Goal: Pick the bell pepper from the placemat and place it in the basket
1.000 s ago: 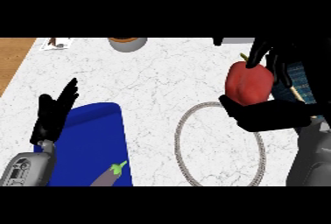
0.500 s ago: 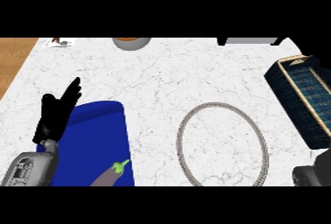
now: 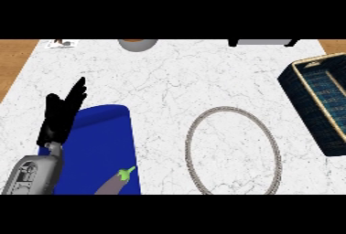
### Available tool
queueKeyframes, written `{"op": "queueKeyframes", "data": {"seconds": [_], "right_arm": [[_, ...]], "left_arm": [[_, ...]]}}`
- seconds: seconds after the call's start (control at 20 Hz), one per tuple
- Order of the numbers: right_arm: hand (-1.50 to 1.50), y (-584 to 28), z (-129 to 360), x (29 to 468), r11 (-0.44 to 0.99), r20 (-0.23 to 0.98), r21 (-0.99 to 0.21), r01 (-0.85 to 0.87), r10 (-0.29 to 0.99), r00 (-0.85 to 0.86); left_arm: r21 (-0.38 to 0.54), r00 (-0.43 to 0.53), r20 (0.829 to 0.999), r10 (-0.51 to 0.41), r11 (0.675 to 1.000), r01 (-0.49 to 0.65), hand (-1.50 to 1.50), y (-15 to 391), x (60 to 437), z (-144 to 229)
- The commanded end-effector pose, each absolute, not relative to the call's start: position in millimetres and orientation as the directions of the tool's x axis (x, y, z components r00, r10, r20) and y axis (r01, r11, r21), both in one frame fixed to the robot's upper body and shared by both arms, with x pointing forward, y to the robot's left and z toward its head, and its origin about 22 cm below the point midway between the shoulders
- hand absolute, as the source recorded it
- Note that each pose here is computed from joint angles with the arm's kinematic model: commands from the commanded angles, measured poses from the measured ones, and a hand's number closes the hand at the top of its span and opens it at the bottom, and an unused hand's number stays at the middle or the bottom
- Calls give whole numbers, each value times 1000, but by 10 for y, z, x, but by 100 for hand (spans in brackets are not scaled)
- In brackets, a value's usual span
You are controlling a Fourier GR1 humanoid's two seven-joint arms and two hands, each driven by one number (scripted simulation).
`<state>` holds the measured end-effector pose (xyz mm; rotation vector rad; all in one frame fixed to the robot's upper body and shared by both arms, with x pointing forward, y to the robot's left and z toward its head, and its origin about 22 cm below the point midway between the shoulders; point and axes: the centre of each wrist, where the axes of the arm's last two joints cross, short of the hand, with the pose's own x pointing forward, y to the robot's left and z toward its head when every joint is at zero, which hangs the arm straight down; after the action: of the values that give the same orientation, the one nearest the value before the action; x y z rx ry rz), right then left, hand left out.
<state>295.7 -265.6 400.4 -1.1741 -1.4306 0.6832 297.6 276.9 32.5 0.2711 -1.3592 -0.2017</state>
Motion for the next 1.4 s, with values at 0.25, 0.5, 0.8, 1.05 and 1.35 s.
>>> {"op": "queueKeyframes", "data": {"seconds": [0.25,0.5,0.8,1.05,1.35], "right_arm": [[150,-3673,3735,3161,196,266,-946,257,924,276],[150,-4088,3598,3300,229,277,-948,222,936,217],[150,-4378,3374,3392,266,295,-949,167,938,183],[150,-4615,2953,3477,245,273,-956,160,943,189],[150,-4666,2650,3605,448,459,-888,107,846,270]], "left_arm": [[287,196,939,-282,958,2,0,2766,2947,235],[296,194,937,-290,955,-3,0,2852,3106,370],[312,210,928,-307,950,10,0,2781,3041,338],[313,204,929,-309,950,16,0,2675,2854,360],[315,202,929,-309,949,2,0,2758,2899,253]]}}
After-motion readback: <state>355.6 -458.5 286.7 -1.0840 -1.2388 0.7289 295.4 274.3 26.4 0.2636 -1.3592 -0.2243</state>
